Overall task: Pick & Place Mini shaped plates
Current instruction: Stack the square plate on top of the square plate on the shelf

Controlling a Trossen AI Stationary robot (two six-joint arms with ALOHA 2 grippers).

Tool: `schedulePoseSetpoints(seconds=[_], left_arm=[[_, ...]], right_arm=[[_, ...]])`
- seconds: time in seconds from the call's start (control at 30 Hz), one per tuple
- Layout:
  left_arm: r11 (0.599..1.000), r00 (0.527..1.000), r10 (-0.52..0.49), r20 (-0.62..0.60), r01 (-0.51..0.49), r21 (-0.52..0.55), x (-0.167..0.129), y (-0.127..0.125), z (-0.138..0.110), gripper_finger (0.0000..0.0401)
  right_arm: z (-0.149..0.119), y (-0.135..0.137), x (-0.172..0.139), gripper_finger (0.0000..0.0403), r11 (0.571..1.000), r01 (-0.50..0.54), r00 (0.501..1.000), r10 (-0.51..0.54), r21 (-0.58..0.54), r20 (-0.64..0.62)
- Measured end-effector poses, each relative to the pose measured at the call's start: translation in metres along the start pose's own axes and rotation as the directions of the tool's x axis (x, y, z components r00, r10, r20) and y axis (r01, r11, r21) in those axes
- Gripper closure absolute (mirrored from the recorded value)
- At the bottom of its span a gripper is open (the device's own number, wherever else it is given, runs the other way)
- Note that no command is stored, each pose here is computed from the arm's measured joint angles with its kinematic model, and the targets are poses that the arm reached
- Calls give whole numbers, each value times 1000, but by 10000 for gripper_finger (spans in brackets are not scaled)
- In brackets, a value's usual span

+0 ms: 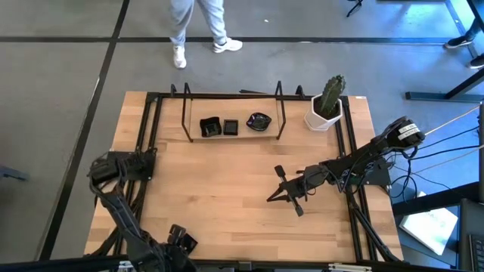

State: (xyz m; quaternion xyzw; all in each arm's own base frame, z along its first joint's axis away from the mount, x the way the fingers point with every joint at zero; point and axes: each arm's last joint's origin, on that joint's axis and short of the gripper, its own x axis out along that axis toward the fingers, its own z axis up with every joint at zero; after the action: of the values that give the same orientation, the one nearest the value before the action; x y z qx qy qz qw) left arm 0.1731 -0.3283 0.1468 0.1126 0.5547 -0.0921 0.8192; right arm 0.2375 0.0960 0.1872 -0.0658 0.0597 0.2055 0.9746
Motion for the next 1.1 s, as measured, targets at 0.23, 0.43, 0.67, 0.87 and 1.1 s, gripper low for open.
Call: schedulePoseSetpoints(seconds=[0.23,0.43,0.67,0.87,1.1], left_arm=[[999,999,49,-22,-49,-1,8,6,1,236],[999,998,42,-38,-41,31,9,6,1,272],[995,997,55,-46,-51,88,9,8,0,361],[981,987,104,-119,-82,178,1,15,5,395],[947,980,197,-1,-190,260,-44,30,36,398]], right_arm=[[1,0,0,395,1000,1,1000,-1,0,7],[1,0,0,395,1000,1,1000,-1,0,7],[0,0,0,395,1000,1,1000,-1,-4,5],[0,0,0,395,1000,1,1000,-1,-4,4],[0,0,0,395,1000,0,1000,0,-4,1]])
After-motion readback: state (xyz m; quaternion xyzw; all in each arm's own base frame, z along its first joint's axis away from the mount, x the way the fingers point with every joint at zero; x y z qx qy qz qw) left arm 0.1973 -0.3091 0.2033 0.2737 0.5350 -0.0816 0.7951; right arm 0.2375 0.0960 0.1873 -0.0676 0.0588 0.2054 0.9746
